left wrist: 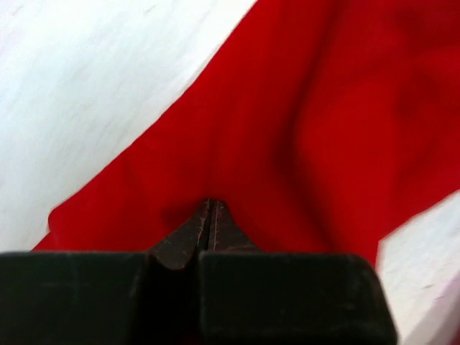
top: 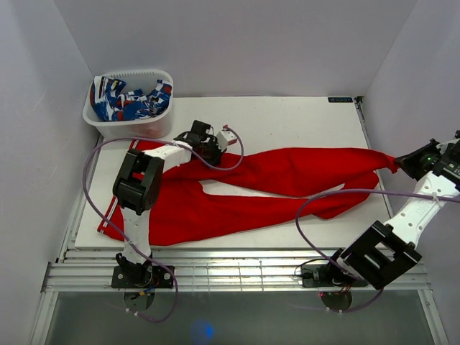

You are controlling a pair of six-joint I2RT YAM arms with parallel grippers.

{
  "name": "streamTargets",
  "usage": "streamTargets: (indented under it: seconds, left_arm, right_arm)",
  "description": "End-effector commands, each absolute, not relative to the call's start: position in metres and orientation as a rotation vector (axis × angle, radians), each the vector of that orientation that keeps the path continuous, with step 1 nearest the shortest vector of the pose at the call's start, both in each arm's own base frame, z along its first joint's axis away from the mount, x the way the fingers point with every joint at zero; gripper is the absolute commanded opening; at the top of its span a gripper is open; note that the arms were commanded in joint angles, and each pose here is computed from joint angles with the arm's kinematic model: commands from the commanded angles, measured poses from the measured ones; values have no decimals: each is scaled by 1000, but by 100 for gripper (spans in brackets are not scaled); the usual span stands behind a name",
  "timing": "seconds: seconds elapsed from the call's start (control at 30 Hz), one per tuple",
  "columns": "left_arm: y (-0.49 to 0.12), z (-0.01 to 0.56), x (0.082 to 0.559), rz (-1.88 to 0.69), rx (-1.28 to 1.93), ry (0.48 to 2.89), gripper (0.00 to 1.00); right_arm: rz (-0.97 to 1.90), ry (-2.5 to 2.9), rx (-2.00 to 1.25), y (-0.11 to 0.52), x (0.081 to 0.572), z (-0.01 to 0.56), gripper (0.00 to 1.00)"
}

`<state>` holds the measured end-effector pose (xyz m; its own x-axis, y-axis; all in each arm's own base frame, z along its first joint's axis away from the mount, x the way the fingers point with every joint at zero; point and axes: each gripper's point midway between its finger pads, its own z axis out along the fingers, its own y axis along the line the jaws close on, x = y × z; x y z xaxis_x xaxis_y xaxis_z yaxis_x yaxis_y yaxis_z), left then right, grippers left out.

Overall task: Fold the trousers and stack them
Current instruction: Flatten the trousers out

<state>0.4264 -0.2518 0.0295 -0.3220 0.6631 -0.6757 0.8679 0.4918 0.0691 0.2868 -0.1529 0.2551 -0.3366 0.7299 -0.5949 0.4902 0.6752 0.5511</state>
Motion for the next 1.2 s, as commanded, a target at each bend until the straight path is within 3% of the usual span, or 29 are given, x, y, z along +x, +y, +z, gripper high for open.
streamTargets:
  seconds: [0.0,0.1,0.17,0.33,0.43,0.7,0.9,1.17]
  left_arm:
    - [-196,19,437,-294,1102,2277,8]
    - [-171,22,440,-270,1001,2342,12]
    - [-168,32,435,-320,947,2345,30]
    - [-138,119,432,-372,778,2206,50]
    - [-98,149,426,-344,719,2193,52]
    - [56,157,420,-177,384,2281,54]
    - [108,120,436,-145,76,2353,52]
    - [151,84,449,-197,-248,2314,64]
  right_arm:
    - [177,1971,911,-177,301,251,8]
    - [131,2017,871,-171,311,228,8]
    - [96,2064,858,-166,315,206,8]
    - [2,2085,663,-154,349,187,8]
    - [-32,2088,584,-159,361,179,8]
    - [43,2204,480,-150,393,147,8]
    - [76,2251,338,-129,420,136,8]
    - [89,2305,193,-119,433,130,8]
